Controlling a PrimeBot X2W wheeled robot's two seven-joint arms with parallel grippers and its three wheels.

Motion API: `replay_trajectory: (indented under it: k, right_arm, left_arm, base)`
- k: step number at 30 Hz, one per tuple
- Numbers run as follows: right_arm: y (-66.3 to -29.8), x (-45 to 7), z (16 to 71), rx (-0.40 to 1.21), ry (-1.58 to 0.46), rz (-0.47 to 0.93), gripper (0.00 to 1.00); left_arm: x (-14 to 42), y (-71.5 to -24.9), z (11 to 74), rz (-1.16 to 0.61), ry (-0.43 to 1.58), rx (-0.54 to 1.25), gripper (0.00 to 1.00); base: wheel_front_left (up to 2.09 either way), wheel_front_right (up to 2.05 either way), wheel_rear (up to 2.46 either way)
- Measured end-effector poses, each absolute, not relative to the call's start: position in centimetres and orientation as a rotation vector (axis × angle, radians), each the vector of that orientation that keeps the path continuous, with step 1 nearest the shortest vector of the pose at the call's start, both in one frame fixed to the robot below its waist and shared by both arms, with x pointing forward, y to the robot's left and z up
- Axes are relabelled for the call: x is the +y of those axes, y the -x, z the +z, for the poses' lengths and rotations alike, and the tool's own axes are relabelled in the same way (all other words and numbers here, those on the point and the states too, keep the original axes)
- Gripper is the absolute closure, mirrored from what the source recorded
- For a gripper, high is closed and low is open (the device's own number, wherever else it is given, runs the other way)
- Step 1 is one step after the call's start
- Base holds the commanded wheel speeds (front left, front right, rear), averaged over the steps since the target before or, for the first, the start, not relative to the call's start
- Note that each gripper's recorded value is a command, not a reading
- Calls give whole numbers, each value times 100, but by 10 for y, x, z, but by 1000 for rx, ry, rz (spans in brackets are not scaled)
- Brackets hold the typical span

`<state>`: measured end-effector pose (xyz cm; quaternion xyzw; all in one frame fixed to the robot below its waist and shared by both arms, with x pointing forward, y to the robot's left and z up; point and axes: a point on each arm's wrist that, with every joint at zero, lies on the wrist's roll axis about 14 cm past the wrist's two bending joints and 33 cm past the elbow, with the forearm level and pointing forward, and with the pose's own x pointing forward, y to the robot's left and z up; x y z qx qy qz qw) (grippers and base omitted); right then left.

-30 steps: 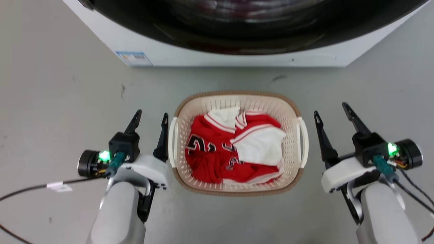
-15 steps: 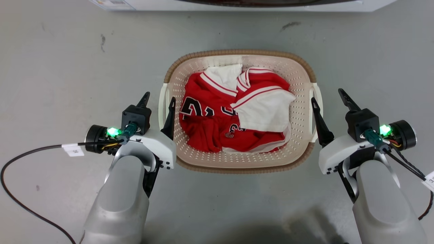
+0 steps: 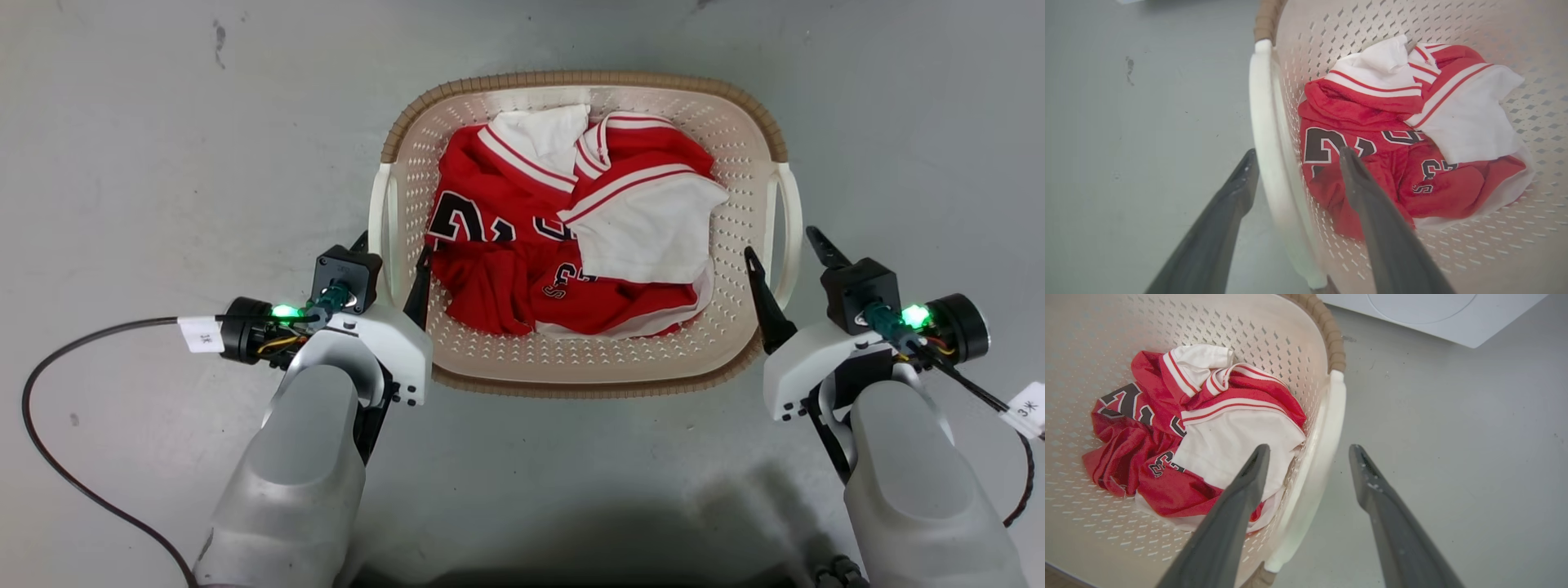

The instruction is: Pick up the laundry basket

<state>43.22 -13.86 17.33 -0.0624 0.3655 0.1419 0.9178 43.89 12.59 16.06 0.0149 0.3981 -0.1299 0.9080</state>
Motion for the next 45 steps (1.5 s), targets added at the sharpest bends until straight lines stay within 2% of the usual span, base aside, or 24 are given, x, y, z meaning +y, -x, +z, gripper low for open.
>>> replay_trajectory:
  k: [14,15,16,17,32,45]
  right_arm:
    - [-423,-133,139,854,108,309,0]
    - [-422,-133,139,856,108,308,44]
    - [-425,-134,140,849,110,308,90]
    - [-427,-134,140,844,108,305,100]
    - [-423,-129,160,835,95,308,100]
    - [-402,-124,210,810,99,331,100]
  left_arm:
    - [122,-429,135,-298,-36,900,0]
    - [122,-427,134,-300,-34,909,3]
    - [121,-426,133,-303,-34,914,64]
    - [121,-425,132,-303,-32,919,100]
    - [123,-421,153,-277,-6,917,100]
    - [126,-402,204,-258,13,886,100]
  base:
    - [0,0,0]
    - [0,0,0]
    - [0,0,0]
    - [0,0,0]
    - [0,0,0]
    - [0,0,0]
